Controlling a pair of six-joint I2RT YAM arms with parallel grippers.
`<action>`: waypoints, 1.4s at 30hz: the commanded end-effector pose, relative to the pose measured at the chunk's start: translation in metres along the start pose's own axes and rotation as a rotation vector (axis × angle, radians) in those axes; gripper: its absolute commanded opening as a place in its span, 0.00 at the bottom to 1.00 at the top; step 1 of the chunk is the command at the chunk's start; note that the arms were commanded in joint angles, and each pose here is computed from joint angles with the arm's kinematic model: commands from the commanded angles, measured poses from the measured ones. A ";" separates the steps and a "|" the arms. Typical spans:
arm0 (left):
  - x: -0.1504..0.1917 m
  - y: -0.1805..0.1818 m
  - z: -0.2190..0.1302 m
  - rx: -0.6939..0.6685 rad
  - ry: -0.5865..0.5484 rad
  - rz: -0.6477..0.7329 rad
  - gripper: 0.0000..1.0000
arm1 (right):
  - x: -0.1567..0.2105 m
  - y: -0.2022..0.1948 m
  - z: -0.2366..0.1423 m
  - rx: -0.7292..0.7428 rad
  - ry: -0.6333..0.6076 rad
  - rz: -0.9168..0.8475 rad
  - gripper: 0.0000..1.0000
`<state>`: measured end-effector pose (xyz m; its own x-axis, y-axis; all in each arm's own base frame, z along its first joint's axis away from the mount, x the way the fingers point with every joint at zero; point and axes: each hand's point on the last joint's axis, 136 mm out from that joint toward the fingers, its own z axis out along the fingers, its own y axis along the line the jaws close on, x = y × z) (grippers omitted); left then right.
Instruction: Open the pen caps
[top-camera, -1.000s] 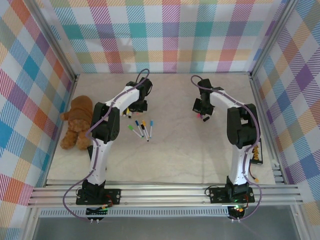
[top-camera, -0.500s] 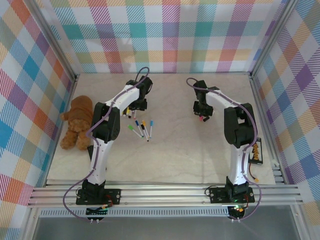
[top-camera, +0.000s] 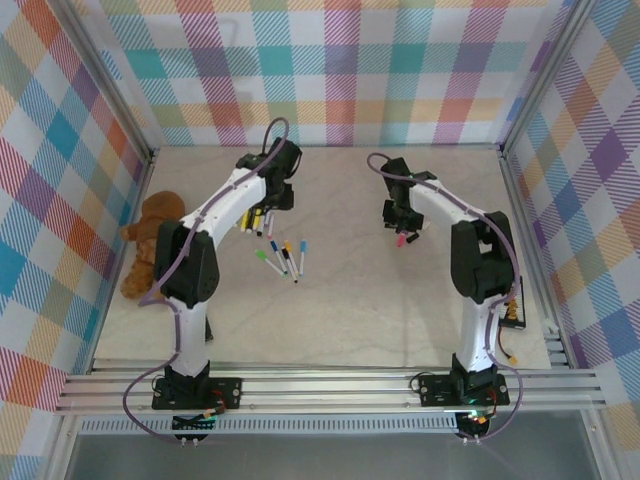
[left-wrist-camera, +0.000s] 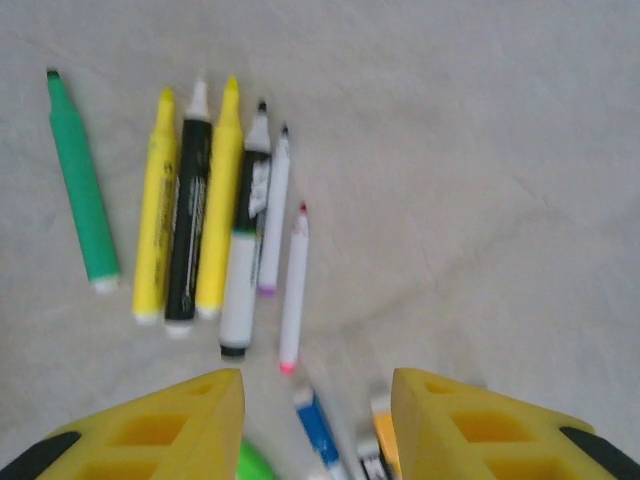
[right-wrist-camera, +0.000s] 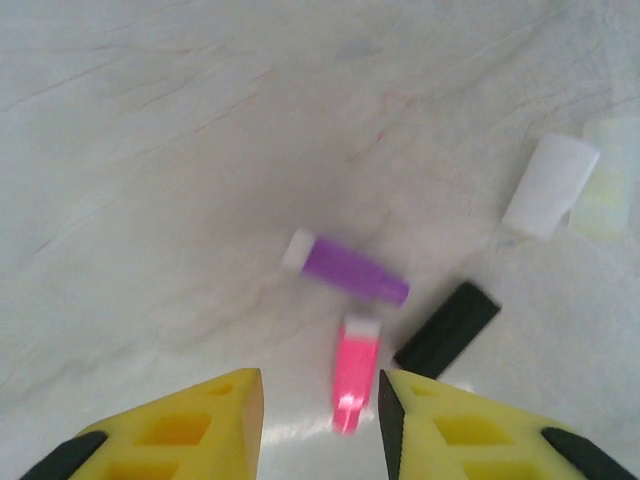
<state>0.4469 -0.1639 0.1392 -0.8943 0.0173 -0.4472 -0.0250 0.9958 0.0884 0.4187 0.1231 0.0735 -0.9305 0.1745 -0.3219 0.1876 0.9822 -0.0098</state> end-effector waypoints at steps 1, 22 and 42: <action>0.025 -0.011 -0.009 0.028 -0.008 -0.007 0.43 | 0.004 0.017 -0.039 -0.107 -0.054 0.005 0.38; 0.106 -0.082 0.021 0.159 0.112 0.041 0.39 | 0.047 0.025 -0.053 -0.275 -0.029 0.043 0.36; 0.138 -0.075 0.058 0.062 0.209 0.088 0.35 | 0.053 0.032 -0.036 -0.289 0.014 0.039 0.34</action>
<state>0.3571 -0.2371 0.0287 -0.9578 0.0830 -0.2753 0.0800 0.9965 0.0222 0.3651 0.1618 0.0972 -0.9238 0.2028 -0.3249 0.1197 0.9587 0.2581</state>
